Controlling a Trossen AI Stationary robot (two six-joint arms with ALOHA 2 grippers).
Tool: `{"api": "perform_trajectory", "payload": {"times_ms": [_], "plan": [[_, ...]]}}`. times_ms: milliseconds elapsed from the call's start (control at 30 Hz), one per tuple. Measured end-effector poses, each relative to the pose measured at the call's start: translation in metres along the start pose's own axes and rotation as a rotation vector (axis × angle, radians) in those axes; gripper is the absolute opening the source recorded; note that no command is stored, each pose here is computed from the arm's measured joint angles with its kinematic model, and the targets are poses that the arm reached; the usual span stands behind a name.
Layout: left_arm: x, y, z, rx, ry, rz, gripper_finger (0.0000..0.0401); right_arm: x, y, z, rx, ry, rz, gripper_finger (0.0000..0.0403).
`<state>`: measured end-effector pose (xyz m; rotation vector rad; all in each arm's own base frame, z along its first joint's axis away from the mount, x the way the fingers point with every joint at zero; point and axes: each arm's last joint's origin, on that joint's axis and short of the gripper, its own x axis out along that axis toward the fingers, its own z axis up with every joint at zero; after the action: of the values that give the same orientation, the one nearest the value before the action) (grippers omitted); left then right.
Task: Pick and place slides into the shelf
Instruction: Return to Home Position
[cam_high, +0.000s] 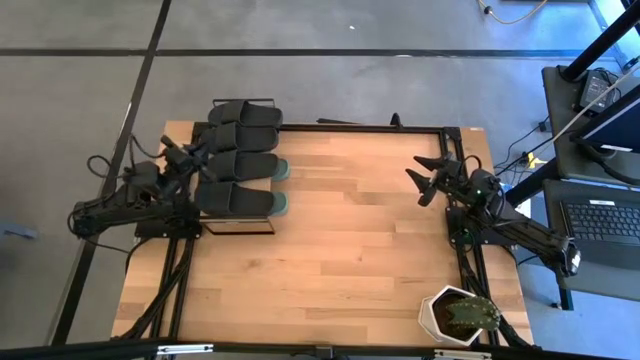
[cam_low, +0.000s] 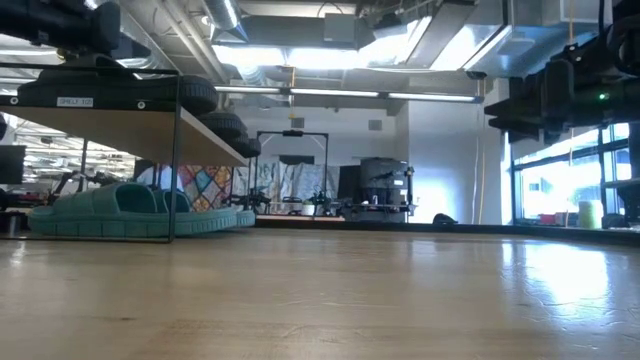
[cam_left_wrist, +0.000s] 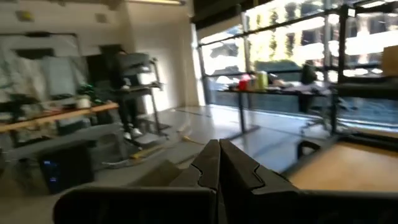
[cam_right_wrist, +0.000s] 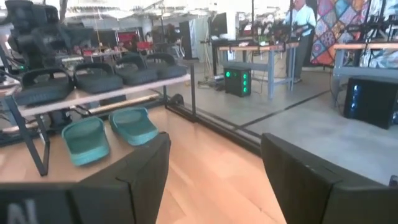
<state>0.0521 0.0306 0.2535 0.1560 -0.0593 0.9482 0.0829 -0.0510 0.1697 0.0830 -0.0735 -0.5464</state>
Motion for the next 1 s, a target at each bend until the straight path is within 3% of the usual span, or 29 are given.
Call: {"api": "perform_trajectory", "payload": {"times_ms": [267, 433, 800, 1000], "plan": [[0.001, 0.008, 0.013, 0.071, -0.105, 0.114, 0.0000, 0.000, 0.000, -0.002, 0.000, 0.023, -0.002, 0.0251], [0.002, 0.014, 0.013, 0.109, -0.094, 0.209, 0.0000, 0.000, 0.000, -0.002, -0.004, 0.023, -0.002, 0.0251], [0.002, 0.027, 0.019, 0.095, -0.138, 0.422, 0.0000, 0.000, 0.000, -0.002, -0.029, 0.017, -0.001, 0.0251], [0.004, 0.026, 0.008, 0.064, -0.057, 0.412, 0.0000, 0.000, 0.000, -0.002, -0.029, 0.017, 0.000, 0.0251]]}}
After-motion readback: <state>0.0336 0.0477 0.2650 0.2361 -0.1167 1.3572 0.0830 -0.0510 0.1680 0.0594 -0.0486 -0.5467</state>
